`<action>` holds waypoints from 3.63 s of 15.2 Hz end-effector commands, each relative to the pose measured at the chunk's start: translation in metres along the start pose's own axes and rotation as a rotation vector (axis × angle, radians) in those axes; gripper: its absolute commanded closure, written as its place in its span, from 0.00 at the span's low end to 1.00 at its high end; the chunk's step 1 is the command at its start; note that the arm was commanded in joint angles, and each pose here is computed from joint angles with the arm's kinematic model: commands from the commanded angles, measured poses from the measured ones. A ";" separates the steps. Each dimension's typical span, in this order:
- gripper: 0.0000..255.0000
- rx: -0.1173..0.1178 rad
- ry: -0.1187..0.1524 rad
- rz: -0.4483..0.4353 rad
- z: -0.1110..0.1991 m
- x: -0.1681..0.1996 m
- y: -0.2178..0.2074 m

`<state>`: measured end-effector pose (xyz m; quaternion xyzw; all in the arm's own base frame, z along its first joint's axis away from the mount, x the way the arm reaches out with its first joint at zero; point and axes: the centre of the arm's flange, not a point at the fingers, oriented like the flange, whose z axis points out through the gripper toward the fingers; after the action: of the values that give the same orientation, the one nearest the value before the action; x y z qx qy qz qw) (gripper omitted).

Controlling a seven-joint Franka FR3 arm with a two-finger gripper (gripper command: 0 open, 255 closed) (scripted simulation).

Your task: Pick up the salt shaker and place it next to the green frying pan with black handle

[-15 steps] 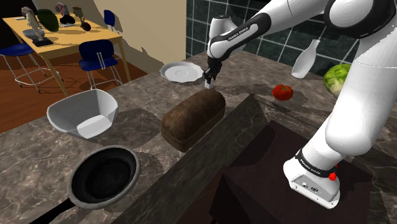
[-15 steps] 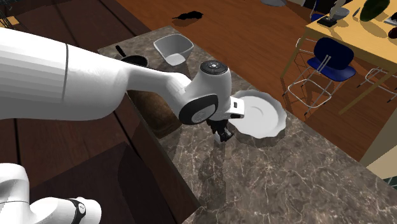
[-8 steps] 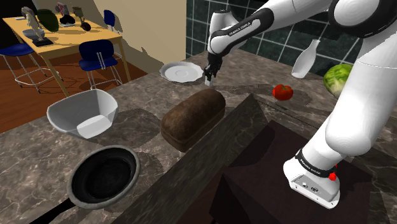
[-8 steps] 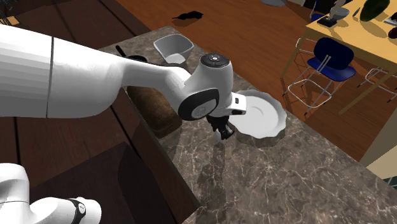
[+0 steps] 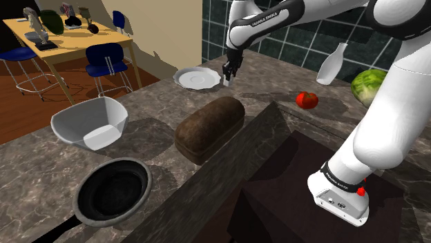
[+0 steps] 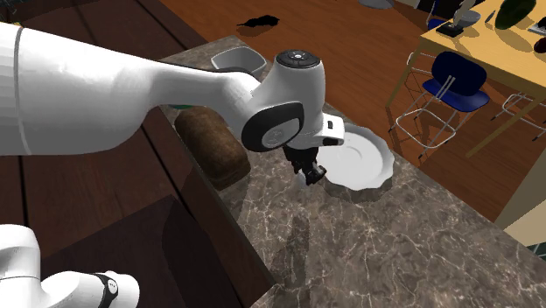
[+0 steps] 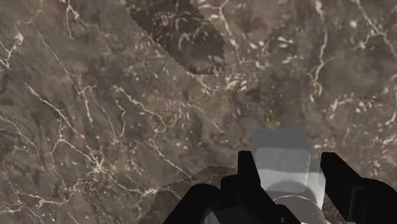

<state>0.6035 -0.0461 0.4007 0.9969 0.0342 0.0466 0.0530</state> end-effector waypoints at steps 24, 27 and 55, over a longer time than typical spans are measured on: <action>1.00 0.000 -0.001 0.000 -0.110 -0.007 -0.053; 1.00 0.000 -0.001 0.000 -0.115 -0.016 -0.091; 1.00 0.000 -0.001 0.000 -0.163 -0.100 -0.448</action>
<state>0.4657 0.3947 0.5039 0.9969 0.0352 0.0464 0.0530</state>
